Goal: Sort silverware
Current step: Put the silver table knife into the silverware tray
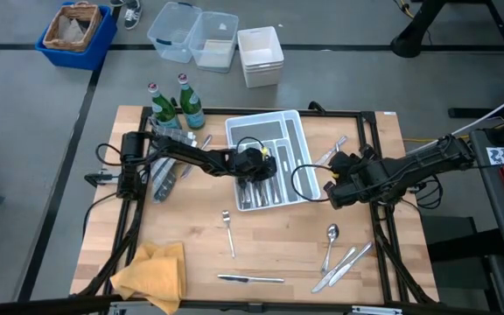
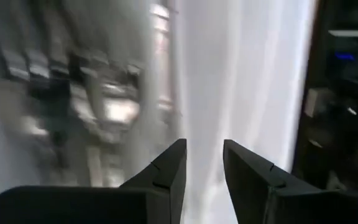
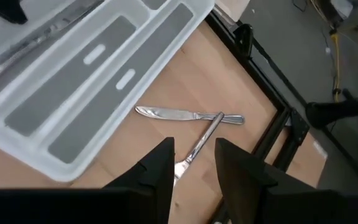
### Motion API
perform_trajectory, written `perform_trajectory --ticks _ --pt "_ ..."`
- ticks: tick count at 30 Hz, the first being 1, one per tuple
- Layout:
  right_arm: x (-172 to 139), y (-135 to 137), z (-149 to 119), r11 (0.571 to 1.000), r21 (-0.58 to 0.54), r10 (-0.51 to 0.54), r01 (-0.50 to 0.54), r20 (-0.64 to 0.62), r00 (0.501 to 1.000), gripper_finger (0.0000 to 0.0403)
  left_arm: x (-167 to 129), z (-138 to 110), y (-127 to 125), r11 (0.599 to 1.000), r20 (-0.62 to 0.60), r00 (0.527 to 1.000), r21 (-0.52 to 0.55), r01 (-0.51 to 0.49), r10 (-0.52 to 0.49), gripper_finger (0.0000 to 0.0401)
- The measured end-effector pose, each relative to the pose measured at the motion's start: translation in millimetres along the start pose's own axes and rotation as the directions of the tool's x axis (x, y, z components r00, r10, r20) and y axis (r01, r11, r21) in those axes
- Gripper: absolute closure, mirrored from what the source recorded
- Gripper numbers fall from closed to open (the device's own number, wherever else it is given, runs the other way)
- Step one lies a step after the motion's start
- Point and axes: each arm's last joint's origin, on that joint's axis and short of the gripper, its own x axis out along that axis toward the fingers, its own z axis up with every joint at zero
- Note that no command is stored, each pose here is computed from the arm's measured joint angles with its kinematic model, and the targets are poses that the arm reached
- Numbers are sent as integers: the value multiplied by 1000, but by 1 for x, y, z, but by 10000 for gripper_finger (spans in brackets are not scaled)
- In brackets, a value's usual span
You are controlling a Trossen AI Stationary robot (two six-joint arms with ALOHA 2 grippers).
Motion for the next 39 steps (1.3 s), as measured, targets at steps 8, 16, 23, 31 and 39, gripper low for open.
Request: perform_trajectory --ticks 8,16,23,31,39 --pt "1 0 -1 872 -486 33 -63 -70 997 283 -19 4 -27 959 -67 982 213 188 -178 306" --pt "28 -19 20 937 -318 57 -145 -270 961 283 -42 5 -44 917 -82 966 306 257 -244 306" --pt "60 -49 44 989 70 150 -134 -376 914 283 -64 5 -58 860 -148 942 384 336 -301 306" --pt "107 -69 38 939 343 190 -25 -457 869 283 -97 6 -57 808 -178 966 530 257 -190 306" --pt "162 -68 8 871 491 294 -29 -474 830 283 -128 8 -48 717 -184 982 680 152 -34 306"
